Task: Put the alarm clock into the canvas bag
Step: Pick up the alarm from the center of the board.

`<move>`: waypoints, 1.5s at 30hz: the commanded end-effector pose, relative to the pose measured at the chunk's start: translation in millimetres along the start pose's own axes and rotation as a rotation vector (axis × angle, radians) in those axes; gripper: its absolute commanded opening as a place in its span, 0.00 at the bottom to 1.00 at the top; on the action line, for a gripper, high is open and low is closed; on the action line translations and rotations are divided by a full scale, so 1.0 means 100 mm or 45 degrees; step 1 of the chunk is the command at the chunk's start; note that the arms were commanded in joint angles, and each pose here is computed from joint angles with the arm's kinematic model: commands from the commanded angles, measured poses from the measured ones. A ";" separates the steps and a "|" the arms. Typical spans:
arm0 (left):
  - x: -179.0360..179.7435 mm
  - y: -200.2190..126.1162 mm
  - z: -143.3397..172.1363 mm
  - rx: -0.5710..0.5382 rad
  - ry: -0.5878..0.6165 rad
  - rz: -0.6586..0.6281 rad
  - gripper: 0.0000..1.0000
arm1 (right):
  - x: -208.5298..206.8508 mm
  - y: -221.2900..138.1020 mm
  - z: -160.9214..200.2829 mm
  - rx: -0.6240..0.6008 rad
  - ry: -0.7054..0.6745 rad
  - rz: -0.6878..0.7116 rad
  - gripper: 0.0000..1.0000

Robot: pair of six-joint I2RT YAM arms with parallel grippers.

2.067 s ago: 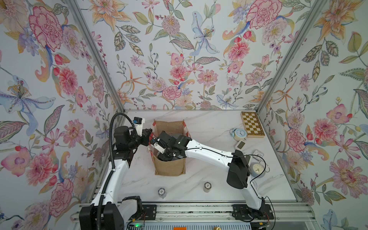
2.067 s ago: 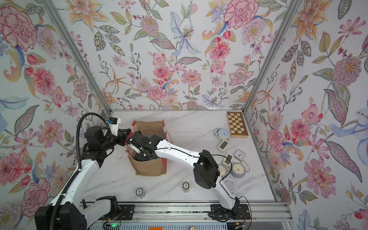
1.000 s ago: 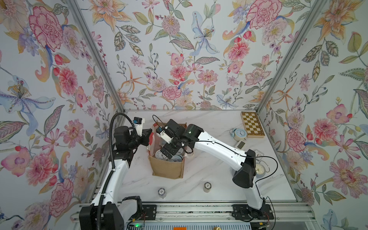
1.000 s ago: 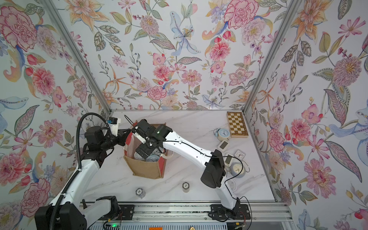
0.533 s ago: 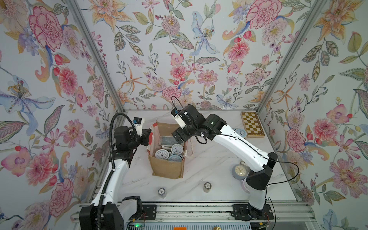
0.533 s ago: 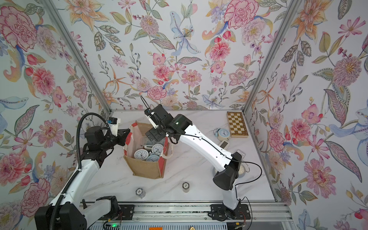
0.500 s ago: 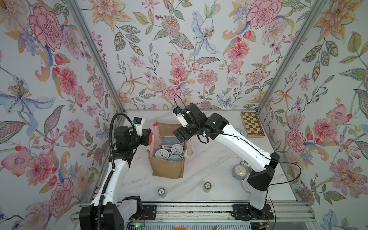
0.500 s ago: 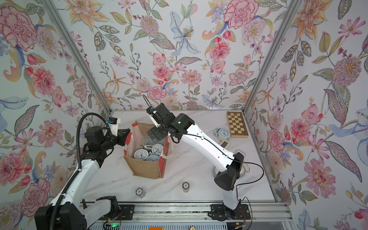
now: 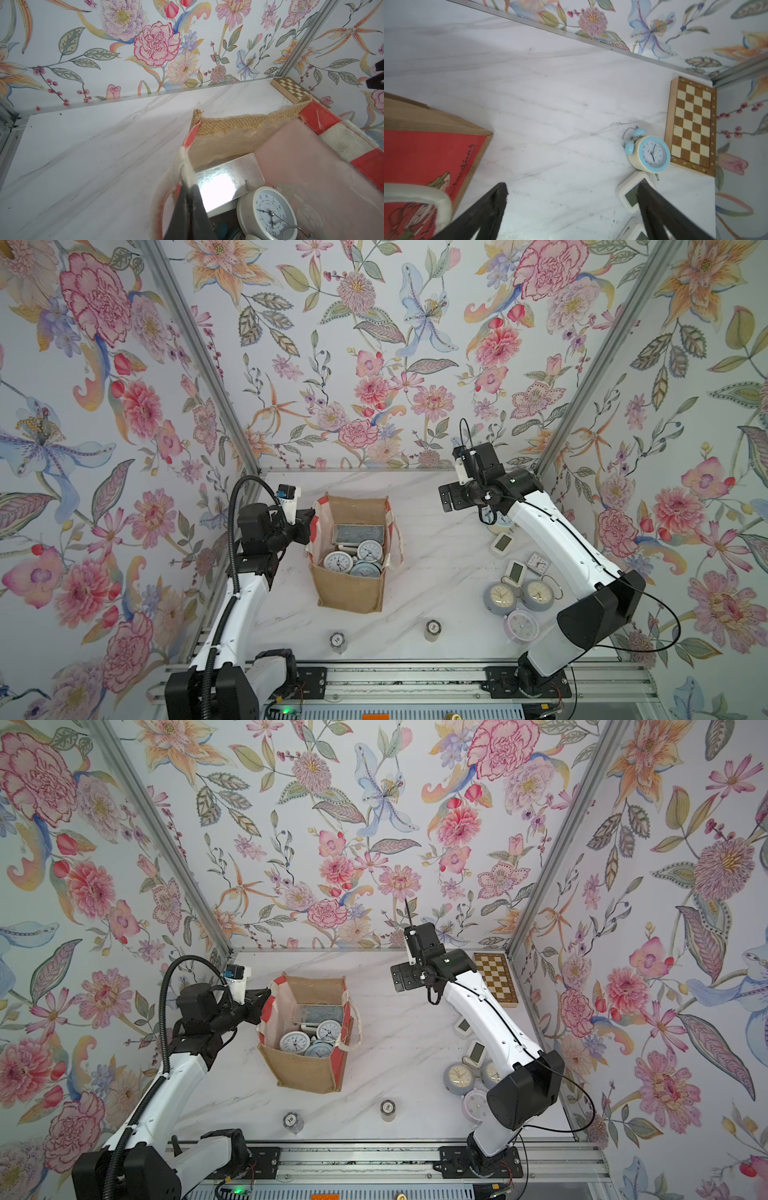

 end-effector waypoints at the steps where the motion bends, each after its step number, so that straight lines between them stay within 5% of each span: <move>1: -0.01 -0.12 -0.23 -0.131 0.095 -0.051 0.00 | -0.32 0.15 0.13 0.009 0.173 0.026 1.00; 14: -0.01 -0.10 -0.22 -0.122 0.092 -0.045 0.00 | -1.49 0.98 0.66 0.155 0.616 0.221 0.97; 27: -0.01 -0.11 -0.22 -0.118 0.105 -0.055 0.00 | -1.68 1.67 0.79 0.284 0.701 0.244 0.98; 45: -0.01 -0.10 -0.21 -0.114 0.101 -0.049 0.00 | -1.75 1.94 0.94 0.349 0.732 0.251 0.91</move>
Point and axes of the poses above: each gripper's point midway between its finger pads, its own y axis out along the fingers, its own x axis along the line the jaws close on, z = x × y, the point moved 8 cm from there along -y, back along the fingers, and after that the axes turned 2 degrees about -y, right-handed, at the moved point
